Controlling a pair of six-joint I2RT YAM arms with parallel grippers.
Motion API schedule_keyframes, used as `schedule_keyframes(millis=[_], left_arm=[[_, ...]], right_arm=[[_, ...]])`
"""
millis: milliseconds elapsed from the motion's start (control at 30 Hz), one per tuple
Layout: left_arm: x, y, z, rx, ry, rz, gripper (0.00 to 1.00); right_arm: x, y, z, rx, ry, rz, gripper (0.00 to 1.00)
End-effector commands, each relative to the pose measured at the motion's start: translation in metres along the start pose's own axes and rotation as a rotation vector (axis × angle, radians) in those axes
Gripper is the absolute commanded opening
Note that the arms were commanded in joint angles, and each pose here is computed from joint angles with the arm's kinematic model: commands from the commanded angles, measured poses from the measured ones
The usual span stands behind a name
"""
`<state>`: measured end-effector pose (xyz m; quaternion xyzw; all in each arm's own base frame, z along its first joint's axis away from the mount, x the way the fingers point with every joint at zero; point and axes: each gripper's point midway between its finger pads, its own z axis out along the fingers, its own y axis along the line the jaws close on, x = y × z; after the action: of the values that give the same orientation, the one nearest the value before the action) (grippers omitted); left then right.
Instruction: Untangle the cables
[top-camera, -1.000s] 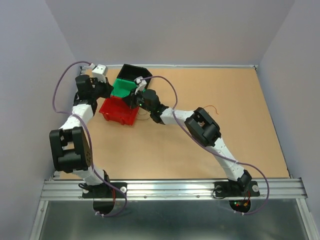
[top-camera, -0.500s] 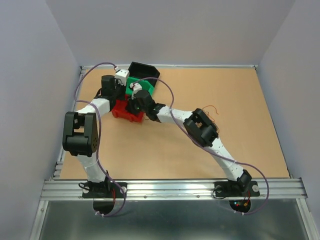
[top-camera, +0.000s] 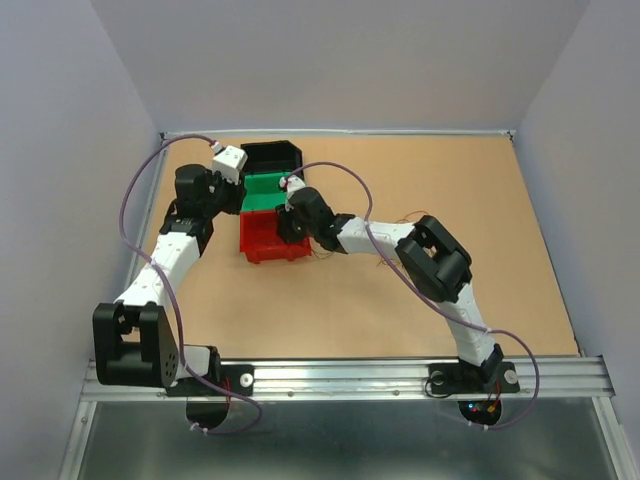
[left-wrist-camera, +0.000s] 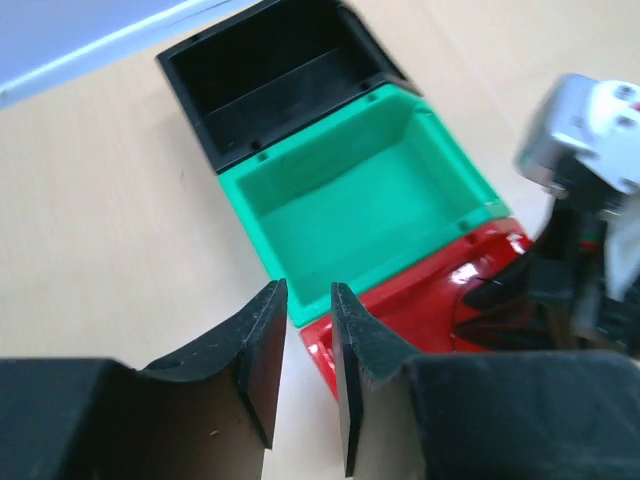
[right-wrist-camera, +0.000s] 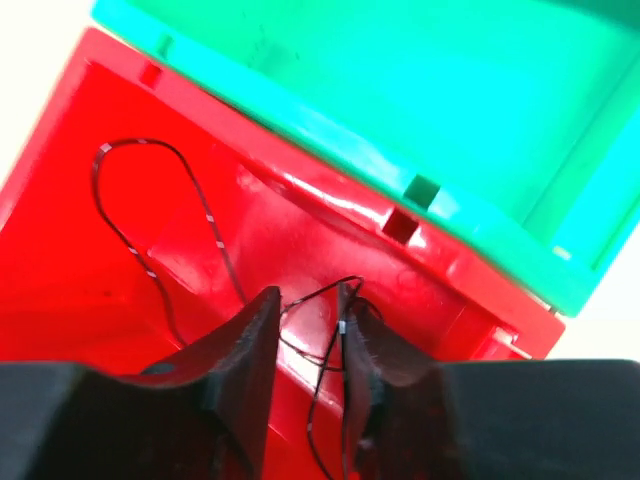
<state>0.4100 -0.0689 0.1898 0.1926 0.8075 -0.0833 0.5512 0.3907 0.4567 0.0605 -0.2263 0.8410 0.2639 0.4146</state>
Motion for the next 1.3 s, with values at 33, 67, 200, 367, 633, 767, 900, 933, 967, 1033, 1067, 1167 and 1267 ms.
schedule_keyframes(millis=[33,67,200,367,633,767,900,933,967,1033,1067,1167,1267], left_arm=[[0.011,-0.031,-0.006,0.101,-0.008,0.032,0.34],[0.014,-0.031,-0.006,0.098,-0.007,0.031,0.35],[0.022,-0.033,-0.006,0.096,-0.019,0.031,0.37],[0.024,-0.039,-0.010,0.124,-0.043,0.047,0.42],[0.007,-0.063,-0.025,0.223,-0.125,0.103,0.52],[-0.006,-0.097,-0.028,0.301,-0.154,0.183,0.57],[-0.007,-0.134,-0.016,0.348,-0.121,0.298,0.64],[-0.006,-0.142,-0.013,0.365,-0.110,0.335,0.69],[-0.011,-0.147,-0.010,0.371,-0.096,0.368,0.90],[-0.007,-0.173,-0.002,0.440,-0.067,0.471,0.99],[-0.004,-0.180,0.001,0.459,-0.051,0.502,0.99],[0.005,-0.202,0.019,0.502,-0.003,0.585,0.99],[0.027,-0.216,0.038,0.552,0.076,0.641,0.99]], right_arm=[[-0.069,0.027,-0.022,-0.069,-0.175,-0.025,0.43],[-0.074,0.033,-0.026,-0.098,-0.180,-0.025,0.47],[-0.094,0.042,-0.050,-0.119,-0.222,-0.037,0.61],[-0.102,0.048,-0.090,-0.132,-0.270,-0.044,0.79],[-0.078,0.025,-0.141,-0.057,-0.271,0.005,0.88],[-0.071,-0.015,-0.159,0.135,-0.298,0.070,0.91],[-0.072,-0.062,-0.191,0.260,-0.352,0.180,1.00],[-0.073,-0.068,-0.199,0.271,-0.368,0.198,1.00],[-0.078,-0.074,-0.214,0.284,-0.403,0.224,1.00],[-0.086,-0.092,-0.234,0.340,-0.460,0.264,1.00],[-0.088,-0.096,-0.243,0.353,-0.484,0.280,1.00],[-0.096,-0.109,-0.285,0.409,-0.600,0.365,1.00],[-0.094,-0.127,-0.333,0.497,-0.734,0.445,1.00]])
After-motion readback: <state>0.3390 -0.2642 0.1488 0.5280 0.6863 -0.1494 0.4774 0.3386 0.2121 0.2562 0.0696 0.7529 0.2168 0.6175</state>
